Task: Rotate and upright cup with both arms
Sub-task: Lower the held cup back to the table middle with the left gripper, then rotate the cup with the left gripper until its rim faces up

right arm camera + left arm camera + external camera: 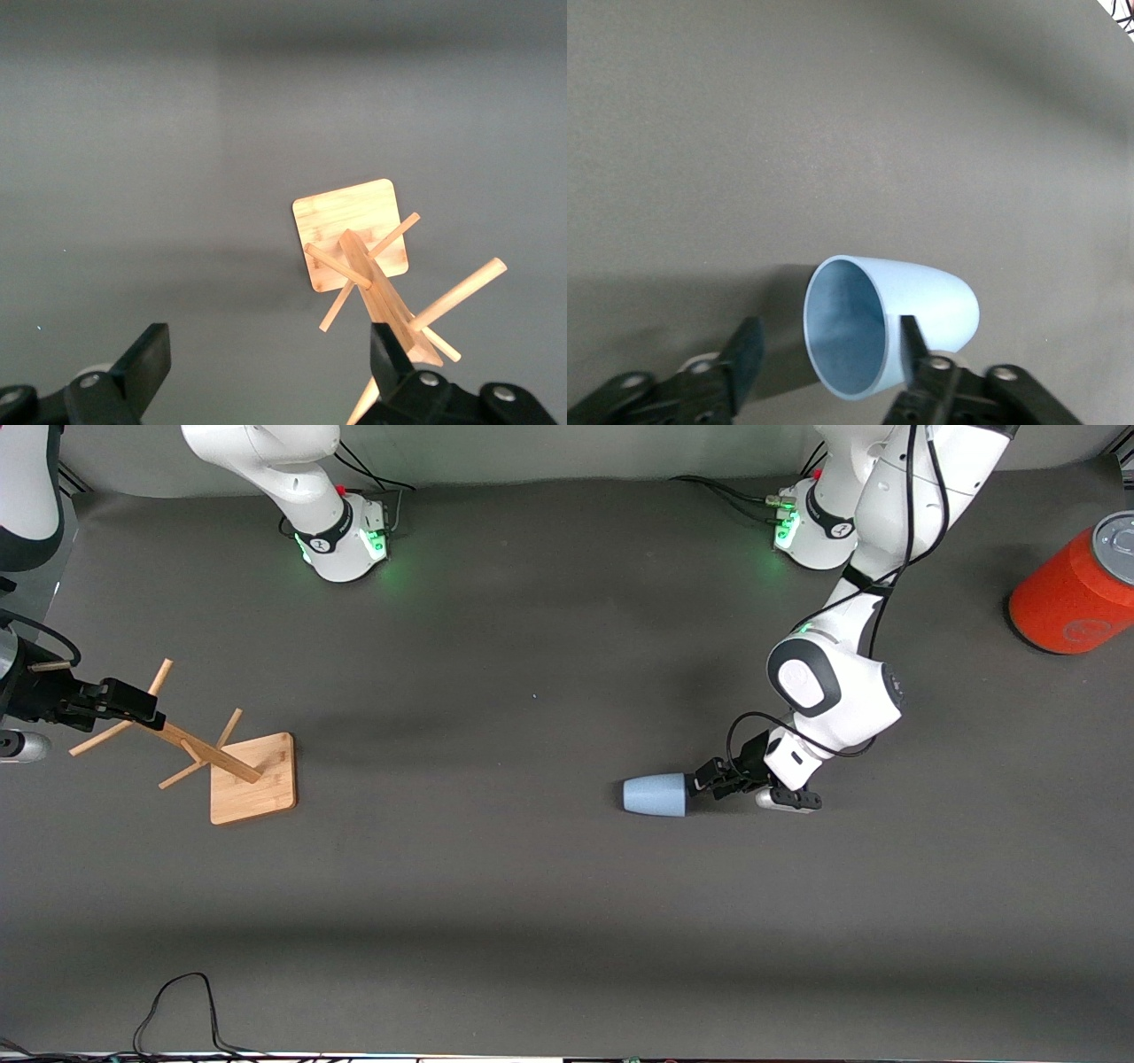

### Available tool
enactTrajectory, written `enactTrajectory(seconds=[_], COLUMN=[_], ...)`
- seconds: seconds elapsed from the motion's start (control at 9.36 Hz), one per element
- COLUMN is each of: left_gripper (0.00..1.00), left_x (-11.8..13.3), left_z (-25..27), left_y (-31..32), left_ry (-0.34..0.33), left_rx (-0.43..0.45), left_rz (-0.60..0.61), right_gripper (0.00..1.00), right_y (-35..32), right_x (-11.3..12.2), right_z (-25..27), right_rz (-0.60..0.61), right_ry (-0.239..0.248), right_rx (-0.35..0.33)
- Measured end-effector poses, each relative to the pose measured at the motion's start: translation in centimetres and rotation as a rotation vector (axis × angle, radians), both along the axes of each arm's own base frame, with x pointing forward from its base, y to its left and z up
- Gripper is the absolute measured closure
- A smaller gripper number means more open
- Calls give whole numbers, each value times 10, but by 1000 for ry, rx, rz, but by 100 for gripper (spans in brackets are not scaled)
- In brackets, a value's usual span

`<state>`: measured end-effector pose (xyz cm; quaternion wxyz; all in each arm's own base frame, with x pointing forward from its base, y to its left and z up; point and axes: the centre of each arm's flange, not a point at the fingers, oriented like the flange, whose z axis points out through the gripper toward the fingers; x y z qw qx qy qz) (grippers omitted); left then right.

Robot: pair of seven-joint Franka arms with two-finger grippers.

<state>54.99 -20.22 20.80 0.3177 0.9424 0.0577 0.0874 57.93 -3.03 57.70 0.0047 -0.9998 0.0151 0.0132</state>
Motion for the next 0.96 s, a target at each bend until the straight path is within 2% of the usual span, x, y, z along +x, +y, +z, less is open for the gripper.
enactTrajectory(seconds=[0.11, 0.21, 0.53, 0.75, 0.96], left_gripper=[3, 0, 0, 0, 2], left_x=[0, 0, 1, 1, -9], left_z=[0, 0, 0, 2, 7], left_y=[0, 1, 2, -1, -29], left_ry=[0, 0, 5, 75, 112], left_rx=[0, 1, -4, -31, -26], left_rz=[1, 2, 17, 121, 230], right_gripper=[0, 0, 0, 0, 0], right_y=[0, 0, 0, 0, -1], right_x=[0, 0, 0, 0, 0], right_z=[0, 0, -1, -1, -1], right_rz=[0, 0, 0, -1, -2], right_ry=[0, 1, 2, 3, 3], right_rx=[0, 0, 0, 0, 0])
